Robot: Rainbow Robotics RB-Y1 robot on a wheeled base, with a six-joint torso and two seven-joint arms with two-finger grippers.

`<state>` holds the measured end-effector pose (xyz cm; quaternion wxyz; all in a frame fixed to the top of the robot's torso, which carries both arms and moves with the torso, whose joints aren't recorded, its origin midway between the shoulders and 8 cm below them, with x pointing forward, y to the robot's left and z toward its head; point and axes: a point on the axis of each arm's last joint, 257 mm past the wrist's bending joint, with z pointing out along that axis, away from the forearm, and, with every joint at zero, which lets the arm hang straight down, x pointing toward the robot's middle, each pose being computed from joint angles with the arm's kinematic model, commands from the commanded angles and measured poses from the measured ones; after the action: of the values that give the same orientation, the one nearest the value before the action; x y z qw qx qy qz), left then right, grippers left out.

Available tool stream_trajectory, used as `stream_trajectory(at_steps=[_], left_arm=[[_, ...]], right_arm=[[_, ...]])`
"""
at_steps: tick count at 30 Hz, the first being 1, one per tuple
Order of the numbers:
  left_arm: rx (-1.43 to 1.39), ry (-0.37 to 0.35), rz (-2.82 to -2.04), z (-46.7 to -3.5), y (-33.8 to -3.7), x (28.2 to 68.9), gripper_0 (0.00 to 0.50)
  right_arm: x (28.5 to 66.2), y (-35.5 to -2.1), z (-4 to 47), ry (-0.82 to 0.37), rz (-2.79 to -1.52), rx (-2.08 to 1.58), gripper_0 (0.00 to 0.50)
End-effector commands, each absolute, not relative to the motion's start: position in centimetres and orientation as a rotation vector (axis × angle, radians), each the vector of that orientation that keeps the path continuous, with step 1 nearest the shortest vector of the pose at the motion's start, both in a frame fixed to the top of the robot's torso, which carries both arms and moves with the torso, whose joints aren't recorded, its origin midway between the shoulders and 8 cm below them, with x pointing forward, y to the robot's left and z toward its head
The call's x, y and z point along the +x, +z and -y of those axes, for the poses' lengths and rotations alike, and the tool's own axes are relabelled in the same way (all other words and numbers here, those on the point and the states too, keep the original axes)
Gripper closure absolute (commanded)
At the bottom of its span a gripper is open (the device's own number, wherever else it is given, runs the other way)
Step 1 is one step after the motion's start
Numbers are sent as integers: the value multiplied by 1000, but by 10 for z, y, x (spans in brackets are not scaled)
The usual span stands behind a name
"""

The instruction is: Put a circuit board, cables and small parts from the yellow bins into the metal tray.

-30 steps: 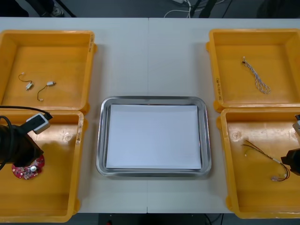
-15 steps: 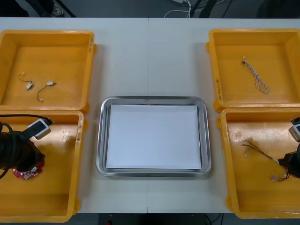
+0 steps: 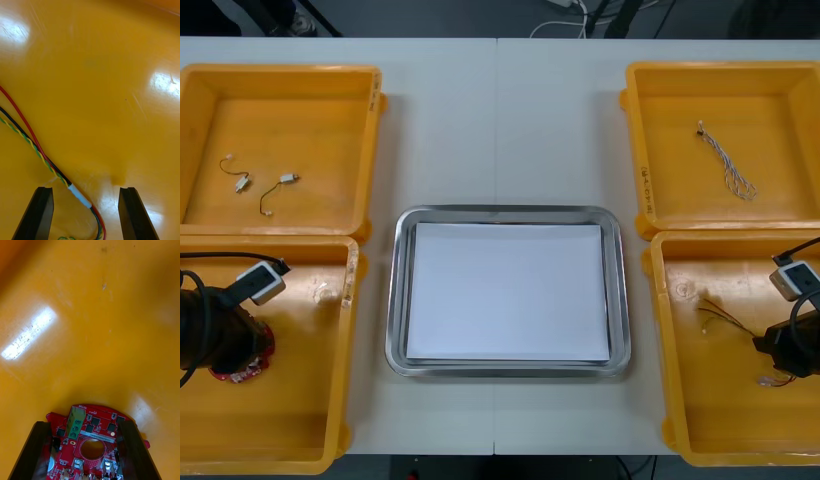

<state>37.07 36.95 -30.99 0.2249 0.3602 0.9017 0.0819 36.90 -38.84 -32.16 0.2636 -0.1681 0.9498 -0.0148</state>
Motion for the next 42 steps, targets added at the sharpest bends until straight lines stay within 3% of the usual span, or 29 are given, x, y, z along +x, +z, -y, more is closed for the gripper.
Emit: stream_trajectory(at_steps=[1, 28, 29, 30, 31, 32, 35, 36, 37, 42], left_arm=[[1224, 328, -2415, -384, -314, 363, 0], [1219, 305, -2429, -382, -320, 360, 0], [1219, 304, -2431, -382, -321, 359, 69], [1218, 303, -2429, -381, -320, 360, 398], [1222, 304, -2429, -382, -321, 359, 500], [1221, 305, -2433, -382, -322, 358, 500], [1226, 299, -2423, -379, -323, 359, 500], [1227, 297, -2421, -378, -324, 359, 500], [1226, 295, -2421, -377, -325, 359, 500], [1226, 293, -2422, -377, -325, 359, 500]], right_arm=[[379, -310, 391, -75, -2538, -531, 0], [376, -331, 390, -43, -2531, -559, 0], [377, -330, 389, -44, -2528, -561, 0], [376, -331, 389, -43, -2530, -562, 0], [376, -330, 389, -42, -2529, -562, 0], [377, -330, 389, -42, -2528, -564, 0], [376, -331, 389, -41, -2530, -563, 259], [376, -331, 390, -43, -2530, -560, 405], [376, -332, 390, -45, -2532, -561, 500], [377, -331, 391, -48, -2531, -559, 500]])
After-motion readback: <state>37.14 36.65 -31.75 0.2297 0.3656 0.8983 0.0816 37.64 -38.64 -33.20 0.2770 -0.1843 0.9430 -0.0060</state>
